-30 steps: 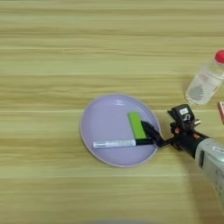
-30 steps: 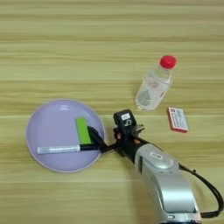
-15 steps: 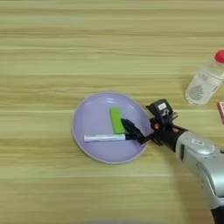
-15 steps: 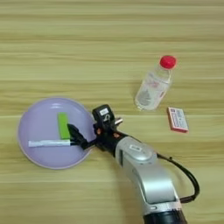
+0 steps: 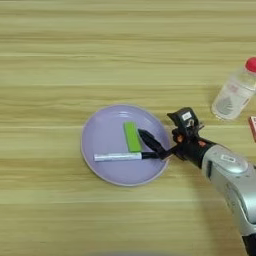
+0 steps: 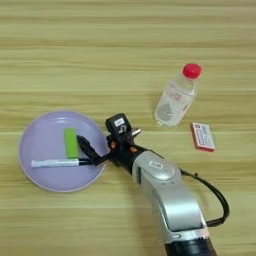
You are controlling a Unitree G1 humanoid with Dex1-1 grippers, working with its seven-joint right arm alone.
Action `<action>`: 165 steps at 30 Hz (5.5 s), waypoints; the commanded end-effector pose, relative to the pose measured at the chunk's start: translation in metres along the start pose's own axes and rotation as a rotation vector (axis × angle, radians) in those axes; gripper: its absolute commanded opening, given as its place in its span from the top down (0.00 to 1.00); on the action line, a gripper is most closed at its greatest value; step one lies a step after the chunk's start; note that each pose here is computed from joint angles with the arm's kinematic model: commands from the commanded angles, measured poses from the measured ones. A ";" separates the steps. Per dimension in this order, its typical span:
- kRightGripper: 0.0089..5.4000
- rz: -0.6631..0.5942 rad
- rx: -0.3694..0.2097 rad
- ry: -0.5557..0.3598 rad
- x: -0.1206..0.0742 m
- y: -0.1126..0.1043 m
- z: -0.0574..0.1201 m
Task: Move the objects on the table
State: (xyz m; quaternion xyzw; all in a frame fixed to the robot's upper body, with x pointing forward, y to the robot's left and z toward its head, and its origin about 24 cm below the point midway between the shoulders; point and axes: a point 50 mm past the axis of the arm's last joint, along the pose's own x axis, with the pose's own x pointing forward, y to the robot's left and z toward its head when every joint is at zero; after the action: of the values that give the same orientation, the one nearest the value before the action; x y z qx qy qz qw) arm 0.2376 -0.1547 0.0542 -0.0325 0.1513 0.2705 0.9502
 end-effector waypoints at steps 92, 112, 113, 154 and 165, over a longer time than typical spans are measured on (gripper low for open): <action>0.09 -0.043 0.156 0.260 0.024 0.041 -0.017; 0.55 -0.031 0.123 0.356 0.022 0.042 -0.038; 0.56 -0.031 0.123 0.357 0.022 0.042 -0.039; 0.74 -0.100 0.092 0.053 0.027 0.029 0.023; 0.74 -0.104 0.077 -0.035 0.028 0.027 0.049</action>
State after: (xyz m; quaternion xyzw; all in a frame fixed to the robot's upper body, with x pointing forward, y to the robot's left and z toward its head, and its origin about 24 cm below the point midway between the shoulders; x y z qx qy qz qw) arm 0.2485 -0.1160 0.0589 0.0053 0.2218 0.2055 0.9532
